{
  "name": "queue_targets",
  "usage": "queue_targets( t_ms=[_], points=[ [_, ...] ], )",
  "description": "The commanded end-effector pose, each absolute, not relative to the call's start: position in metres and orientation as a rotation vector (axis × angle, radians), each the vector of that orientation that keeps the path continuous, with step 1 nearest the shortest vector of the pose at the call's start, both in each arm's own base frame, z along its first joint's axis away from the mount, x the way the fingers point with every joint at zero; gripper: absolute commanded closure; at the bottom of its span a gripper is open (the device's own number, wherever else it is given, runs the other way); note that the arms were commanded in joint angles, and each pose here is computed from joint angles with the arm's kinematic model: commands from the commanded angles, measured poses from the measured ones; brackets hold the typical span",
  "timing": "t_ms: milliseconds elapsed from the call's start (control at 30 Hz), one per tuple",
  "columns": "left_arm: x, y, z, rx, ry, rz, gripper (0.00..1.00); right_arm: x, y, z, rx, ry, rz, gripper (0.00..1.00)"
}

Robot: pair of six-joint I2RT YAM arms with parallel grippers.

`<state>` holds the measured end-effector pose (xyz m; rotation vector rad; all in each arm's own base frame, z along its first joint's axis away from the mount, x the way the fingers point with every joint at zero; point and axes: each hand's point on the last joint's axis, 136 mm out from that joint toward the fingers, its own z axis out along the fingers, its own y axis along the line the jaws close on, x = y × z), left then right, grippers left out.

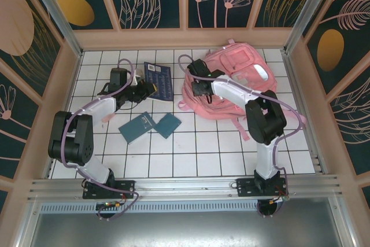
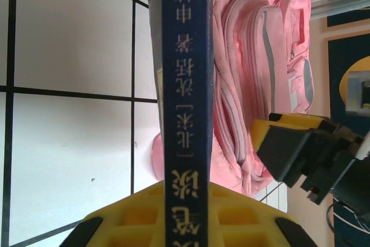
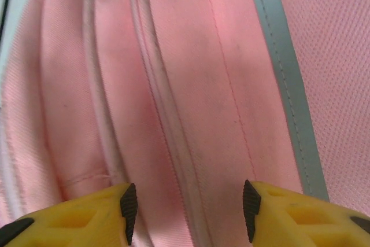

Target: Pack the student bag

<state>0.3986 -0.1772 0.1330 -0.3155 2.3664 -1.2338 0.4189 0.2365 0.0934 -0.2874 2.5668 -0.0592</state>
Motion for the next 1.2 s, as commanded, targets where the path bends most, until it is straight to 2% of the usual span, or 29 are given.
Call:
queue_targets(
  t_ms=[0, 100, 133, 300, 333, 767, 1133, 1167],
  points=[
    [0.402, -0.183, 0.17, -0.247, 2.285, -1.28, 1.0, 0.421, 0.226, 0.078, -0.33, 2.571, -0.149, 0.47],
    [0.401, -0.183, 0.172, -0.243, 2.28, -1.28, 1.0, 0.423, 0.224, 0.065, -0.353, 2.585, -0.184, 0.51],
    [0.401, -0.183, 0.174, -0.239, 2.276, -1.282, 1.0, 0.423, 0.223, 0.061, -0.361, 2.587, -0.197, 0.55],
    [0.399, -0.184, 0.182, -0.232, 2.261, -1.297, 1.0, 0.428, 0.22, 0.07, -0.354, 2.549, -0.225, 0.95],
    [0.399, -0.184, 0.185, -0.232, 2.253, -1.302, 1.0, 0.429, 0.223, 0.078, -0.351, 2.53, -0.213, 1.0],
    [0.42, -0.188, 0.209, -0.35, 2.103, -1.364, 1.0, 0.46, 0.261, 0.226, -0.248, 2.333, 0.146, 1.0],
    [0.428, -0.245, 0.2, -0.39, 2.068, -1.455, 1.0, 0.48, 0.24, 0.309, -0.054, 2.252, 0.693, 1.0],
    [0.433, -0.253, 0.211, -0.369, 2.044, -1.475, 1.0, 0.48, 0.238, 0.314, -0.049, 2.241, 0.732, 1.0]
  ],
)
